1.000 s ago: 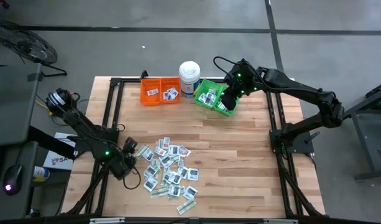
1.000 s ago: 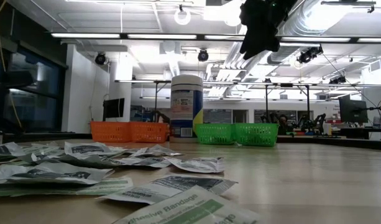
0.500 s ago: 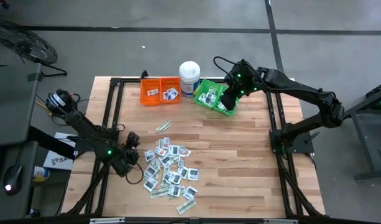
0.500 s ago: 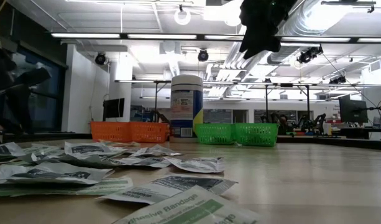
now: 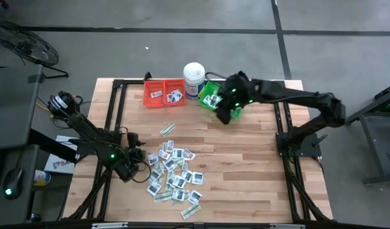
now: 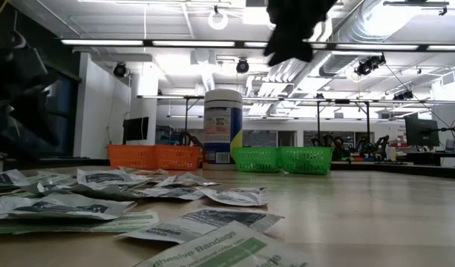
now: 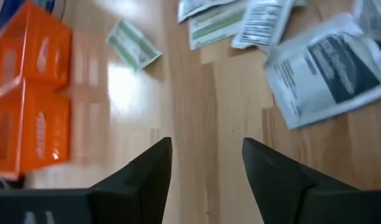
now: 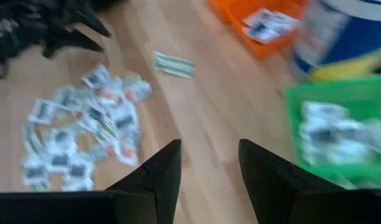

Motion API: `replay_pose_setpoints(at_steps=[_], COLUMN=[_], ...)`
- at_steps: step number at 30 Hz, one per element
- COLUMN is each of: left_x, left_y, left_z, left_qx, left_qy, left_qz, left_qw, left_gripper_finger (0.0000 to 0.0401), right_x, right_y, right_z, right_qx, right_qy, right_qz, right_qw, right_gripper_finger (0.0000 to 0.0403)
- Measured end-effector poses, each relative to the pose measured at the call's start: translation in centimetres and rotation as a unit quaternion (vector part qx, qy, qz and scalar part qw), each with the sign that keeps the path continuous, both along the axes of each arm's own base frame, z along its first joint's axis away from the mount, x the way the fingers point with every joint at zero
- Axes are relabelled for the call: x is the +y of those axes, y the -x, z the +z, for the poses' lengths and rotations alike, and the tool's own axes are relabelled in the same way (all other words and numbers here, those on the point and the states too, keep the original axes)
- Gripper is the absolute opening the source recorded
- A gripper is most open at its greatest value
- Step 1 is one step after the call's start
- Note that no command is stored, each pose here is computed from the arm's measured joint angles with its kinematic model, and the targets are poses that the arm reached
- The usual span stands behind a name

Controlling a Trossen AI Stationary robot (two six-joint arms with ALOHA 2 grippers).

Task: Pick & Place First Aid Supplies
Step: Put the green bandage pack into the right green bin

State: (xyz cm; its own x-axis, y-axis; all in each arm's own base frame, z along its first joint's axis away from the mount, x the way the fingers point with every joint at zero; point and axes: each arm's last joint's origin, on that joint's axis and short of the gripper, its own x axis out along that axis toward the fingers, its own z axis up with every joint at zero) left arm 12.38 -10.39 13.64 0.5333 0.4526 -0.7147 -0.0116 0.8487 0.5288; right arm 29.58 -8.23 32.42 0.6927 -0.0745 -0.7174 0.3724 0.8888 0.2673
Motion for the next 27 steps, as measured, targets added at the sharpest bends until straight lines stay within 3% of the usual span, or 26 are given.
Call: replay_pose_setpoints(at_steps=[6,9,11,20,27], left_x=[0.2,0.6,1.3,4.8,8.1], left_y=[0.0,-0.3,-1.0,-5.9,-6.9], left_z=[0.1,0.0,-0.3,-0.3,-0.5], left_qx=[-0.048,-0.074,-0.092,-0.159,-0.153], left_qy=[0.023,0.010,0.033,0.184,0.268], left_qz=[0.056,0.073,0.108,0.204,0.301], left_qw=[0.997,0.995,0.989,0.948,0.902], left_gripper_finger=[0.0192,0.0192,0.0192,0.0192,0.0192], right_x=[1.0,1.1,1.0,0.1,-1.5], right_y=[-5.4,-6.4,-6.5,-3.3,1.5], right_z=[-4.0,-5.7,-6.1,-3.8,-0.8], right_qx=[-0.023,-0.006,0.006,0.059,0.095], right_qy=[-0.011,-0.018,-0.024,0.059,0.088], right_qz=[0.036,0.039,0.032,-0.062,-0.074], right_qw=[0.999,0.999,0.999,0.995,0.989], right_gripper_finger=[0.0153,0.0153,0.0153,0.0153,0.0153])
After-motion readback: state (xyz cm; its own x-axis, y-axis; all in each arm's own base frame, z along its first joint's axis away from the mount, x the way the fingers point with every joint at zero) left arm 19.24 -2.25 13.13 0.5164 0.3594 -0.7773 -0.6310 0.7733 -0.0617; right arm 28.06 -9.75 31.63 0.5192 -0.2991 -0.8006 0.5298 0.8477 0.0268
